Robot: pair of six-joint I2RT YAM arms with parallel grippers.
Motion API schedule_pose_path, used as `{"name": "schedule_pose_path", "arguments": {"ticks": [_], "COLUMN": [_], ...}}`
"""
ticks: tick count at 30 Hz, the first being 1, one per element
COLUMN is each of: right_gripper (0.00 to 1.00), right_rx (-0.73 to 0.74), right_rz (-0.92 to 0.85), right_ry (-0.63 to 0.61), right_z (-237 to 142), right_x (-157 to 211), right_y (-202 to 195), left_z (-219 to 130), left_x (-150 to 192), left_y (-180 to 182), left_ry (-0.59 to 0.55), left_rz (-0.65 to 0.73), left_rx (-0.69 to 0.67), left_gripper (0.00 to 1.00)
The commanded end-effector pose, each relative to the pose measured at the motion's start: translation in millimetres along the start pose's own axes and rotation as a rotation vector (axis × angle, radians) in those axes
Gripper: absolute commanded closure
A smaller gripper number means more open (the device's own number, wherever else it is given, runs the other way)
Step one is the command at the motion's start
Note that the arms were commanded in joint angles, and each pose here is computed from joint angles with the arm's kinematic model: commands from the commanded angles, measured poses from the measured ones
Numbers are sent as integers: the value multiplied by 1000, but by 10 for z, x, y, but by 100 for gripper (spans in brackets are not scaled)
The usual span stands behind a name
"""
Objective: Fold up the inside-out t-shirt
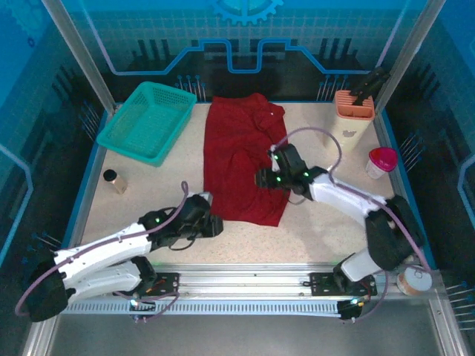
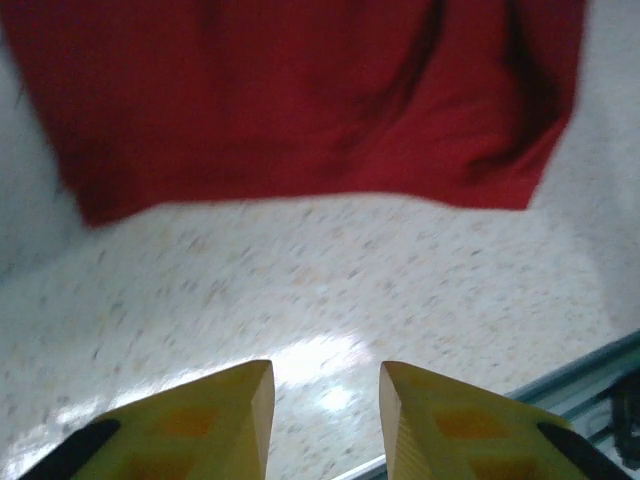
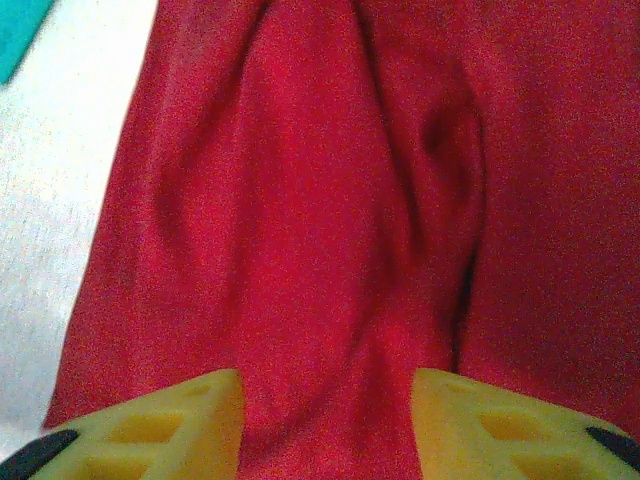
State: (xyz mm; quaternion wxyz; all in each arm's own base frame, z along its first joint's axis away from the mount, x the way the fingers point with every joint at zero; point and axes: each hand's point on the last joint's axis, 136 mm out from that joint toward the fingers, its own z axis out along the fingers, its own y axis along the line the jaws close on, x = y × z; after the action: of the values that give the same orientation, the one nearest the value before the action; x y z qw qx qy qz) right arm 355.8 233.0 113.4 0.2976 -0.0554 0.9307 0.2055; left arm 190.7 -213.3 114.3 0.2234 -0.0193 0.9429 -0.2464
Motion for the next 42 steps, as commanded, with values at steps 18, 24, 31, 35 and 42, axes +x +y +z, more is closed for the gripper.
{"name": "schedule_pose_path", "arguments": {"ticks": [18,24,31,35,42], "right_gripper": [100,48,48,51,52], "right_rx": [-483,-95,-14,14,129], "right_rz": [-259,-164,-87,-105,-176], "right_ry": [193,63,-75,-67,-8], "right_z": [-132,50,401,656,851], "right_x": [1029,546,-328,-400,-49], "right_y": [1076,184,-76,-110,-272], "left_z": [-113,173,245,193,175], "left_x": [-980,-1007,-983,-898,-758], "left_y": [-248,-220,-56,50,197], "left_ry": [-45,-21,-42,-47,-47], "left_rz": [-62,-115,-169,-179,-212], "left_rx": [183,175,131,119,112], "left_gripper": [43,43,41,41,41]}}
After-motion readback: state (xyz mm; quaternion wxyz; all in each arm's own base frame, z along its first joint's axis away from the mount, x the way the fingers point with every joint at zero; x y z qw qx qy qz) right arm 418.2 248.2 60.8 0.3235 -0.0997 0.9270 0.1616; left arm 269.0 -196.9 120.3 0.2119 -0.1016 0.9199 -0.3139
